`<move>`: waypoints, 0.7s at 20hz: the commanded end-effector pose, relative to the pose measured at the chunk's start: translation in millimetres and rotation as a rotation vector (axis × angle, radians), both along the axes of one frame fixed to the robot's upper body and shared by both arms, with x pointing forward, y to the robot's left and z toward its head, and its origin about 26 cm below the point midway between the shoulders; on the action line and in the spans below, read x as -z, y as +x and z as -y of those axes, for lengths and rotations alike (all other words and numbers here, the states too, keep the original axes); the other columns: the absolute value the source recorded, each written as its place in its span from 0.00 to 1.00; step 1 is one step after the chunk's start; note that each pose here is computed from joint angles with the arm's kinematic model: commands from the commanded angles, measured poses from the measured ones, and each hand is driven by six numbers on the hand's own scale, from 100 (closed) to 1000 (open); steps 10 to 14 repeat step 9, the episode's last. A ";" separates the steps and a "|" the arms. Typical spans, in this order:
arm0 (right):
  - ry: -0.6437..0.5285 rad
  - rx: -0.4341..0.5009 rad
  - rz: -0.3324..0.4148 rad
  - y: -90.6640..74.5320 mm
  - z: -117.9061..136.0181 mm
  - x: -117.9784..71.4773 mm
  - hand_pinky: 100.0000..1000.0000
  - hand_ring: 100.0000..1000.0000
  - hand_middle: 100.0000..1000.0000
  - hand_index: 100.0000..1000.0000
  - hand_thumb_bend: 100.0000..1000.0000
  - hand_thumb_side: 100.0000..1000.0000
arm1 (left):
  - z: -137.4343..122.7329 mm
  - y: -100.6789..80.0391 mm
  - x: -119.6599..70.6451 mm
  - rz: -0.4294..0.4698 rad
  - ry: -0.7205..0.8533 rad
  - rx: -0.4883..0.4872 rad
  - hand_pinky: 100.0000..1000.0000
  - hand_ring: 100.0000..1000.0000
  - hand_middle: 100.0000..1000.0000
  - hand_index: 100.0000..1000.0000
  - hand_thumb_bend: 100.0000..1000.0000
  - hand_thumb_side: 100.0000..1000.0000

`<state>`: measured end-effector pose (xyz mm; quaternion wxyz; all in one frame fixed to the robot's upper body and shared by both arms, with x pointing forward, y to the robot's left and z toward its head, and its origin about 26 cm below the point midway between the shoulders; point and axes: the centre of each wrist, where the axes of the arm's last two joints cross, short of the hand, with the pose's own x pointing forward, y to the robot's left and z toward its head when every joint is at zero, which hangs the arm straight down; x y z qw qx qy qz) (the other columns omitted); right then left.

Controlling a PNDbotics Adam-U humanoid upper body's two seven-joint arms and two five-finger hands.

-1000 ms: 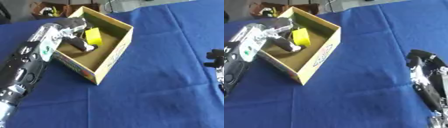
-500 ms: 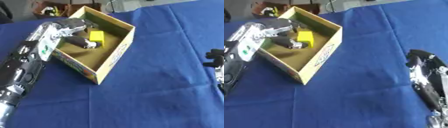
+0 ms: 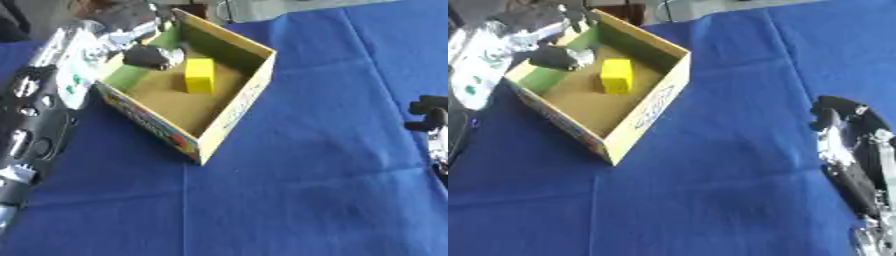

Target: Pick up objects on the table and place them in the box.

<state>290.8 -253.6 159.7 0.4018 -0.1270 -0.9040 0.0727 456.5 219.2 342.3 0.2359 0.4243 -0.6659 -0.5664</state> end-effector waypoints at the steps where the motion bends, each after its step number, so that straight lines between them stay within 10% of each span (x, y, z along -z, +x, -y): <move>1: 0.002 0.017 0.026 -1.4 3.3 -6.0 0.63 0.77 0.56 0.73 0.00 0.53 | -9.6 -17.9 -24.1 0.117 -0.098 0.017 0.34 0.61 0.67 0.86 0.00 0.82; 14: 0.036 0.051 0.047 -0.9 8.1 -8.1 0.63 0.77 0.56 0.72 0.00 0.53 | -41.7 -43.0 0.8 0.240 -0.379 0.120 0.28 0.54 0.58 0.81 0.00 0.89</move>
